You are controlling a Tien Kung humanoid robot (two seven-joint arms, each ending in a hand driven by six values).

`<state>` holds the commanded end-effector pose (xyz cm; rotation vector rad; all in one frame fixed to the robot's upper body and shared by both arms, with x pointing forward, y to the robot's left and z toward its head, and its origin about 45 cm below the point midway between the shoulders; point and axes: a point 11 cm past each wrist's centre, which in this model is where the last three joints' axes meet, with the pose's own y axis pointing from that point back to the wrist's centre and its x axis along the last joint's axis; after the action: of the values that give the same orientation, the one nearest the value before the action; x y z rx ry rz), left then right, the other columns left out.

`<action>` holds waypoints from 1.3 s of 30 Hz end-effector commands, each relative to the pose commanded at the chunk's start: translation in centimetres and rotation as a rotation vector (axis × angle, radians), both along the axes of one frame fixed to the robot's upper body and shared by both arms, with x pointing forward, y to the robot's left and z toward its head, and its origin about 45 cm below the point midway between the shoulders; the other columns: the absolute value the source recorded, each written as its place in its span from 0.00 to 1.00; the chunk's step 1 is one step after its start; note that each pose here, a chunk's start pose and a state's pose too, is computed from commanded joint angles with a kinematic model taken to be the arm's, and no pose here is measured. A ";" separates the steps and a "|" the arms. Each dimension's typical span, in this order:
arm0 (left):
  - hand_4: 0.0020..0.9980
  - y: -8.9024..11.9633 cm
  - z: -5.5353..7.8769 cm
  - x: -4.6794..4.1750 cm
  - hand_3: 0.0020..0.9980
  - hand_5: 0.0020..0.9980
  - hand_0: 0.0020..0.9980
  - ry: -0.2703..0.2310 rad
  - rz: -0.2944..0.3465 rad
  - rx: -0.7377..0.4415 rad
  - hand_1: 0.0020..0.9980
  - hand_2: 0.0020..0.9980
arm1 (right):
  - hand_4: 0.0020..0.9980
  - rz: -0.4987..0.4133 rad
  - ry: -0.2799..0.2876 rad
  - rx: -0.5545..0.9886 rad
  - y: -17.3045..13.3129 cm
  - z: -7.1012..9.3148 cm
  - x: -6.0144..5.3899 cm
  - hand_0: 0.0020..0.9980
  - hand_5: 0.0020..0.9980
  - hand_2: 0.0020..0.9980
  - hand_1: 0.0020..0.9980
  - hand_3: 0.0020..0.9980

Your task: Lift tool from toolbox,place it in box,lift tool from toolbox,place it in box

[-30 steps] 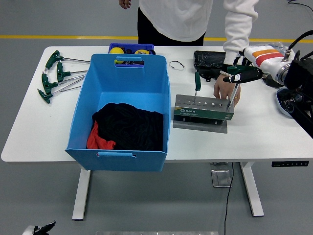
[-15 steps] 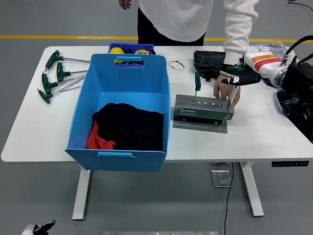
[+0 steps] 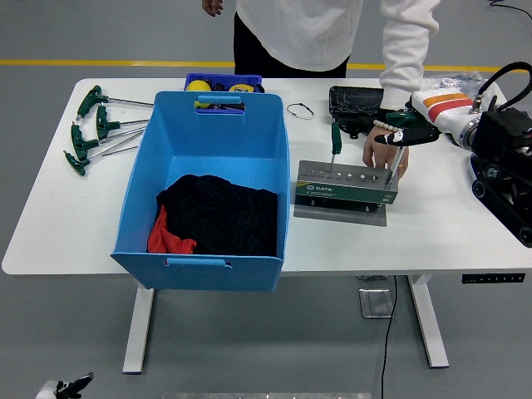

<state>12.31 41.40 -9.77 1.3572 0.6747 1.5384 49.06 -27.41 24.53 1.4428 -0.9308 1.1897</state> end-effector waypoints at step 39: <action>0.70 0.3 0.1 -0.08 0.69 0.64 0.72 0.014 -0.018 0.004 0.73 0.73 | 1.00 -0.031 -0.066 -0.010 0.0 0.3 0.0 0.00 0.77 0.02 0.00 0.03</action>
<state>12.23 41.67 -9.72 1.3751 0.6666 1.5182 49.09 -27.42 24.88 1.3836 -0.9877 1.2231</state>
